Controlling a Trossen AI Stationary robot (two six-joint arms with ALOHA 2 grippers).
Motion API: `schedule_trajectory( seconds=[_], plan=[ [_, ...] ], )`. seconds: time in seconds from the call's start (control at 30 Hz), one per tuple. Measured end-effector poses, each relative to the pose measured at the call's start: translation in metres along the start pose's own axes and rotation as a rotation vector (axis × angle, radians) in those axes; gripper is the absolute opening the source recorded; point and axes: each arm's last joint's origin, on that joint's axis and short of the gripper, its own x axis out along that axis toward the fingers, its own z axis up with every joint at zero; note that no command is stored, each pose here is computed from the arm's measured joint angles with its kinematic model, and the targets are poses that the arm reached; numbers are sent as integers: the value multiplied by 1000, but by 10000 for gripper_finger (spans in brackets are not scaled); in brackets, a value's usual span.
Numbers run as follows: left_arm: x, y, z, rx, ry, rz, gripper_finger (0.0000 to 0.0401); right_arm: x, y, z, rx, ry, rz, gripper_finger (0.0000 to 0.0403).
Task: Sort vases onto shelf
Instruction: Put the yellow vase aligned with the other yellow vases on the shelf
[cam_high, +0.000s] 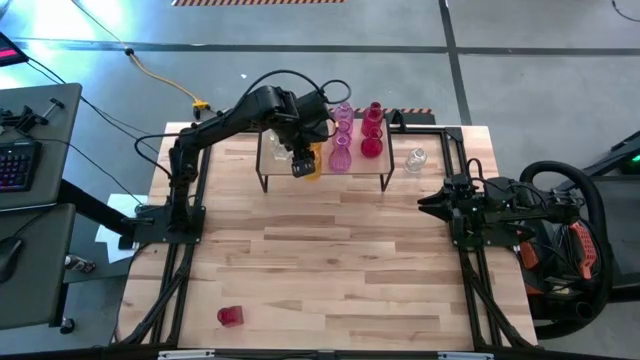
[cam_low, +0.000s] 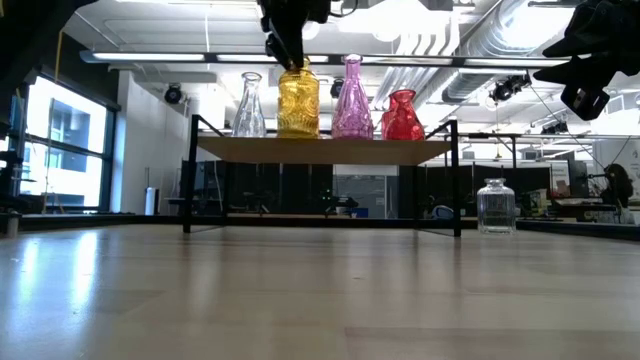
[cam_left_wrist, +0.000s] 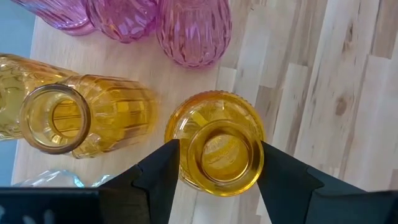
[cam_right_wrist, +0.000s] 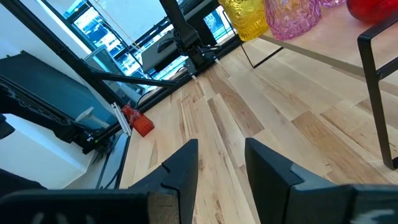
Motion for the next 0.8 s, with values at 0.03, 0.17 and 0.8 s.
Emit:
schedule_trajectory(
  seconds=[0.03, 0.17, 0.8],
  plan=[
    [0, 0, 0, 0, 1, 1, 186, 0, 0, 0, 0, 0, 0, 114],
    [0, 1, 0, -10, 3, 11, 186, 0, 0, 0, 0, 0, 0, 114],
    [1, 7, -1, -54, 15, 65, 186, 0, 0, 0, 0, 0, 0, 114]
  ],
)
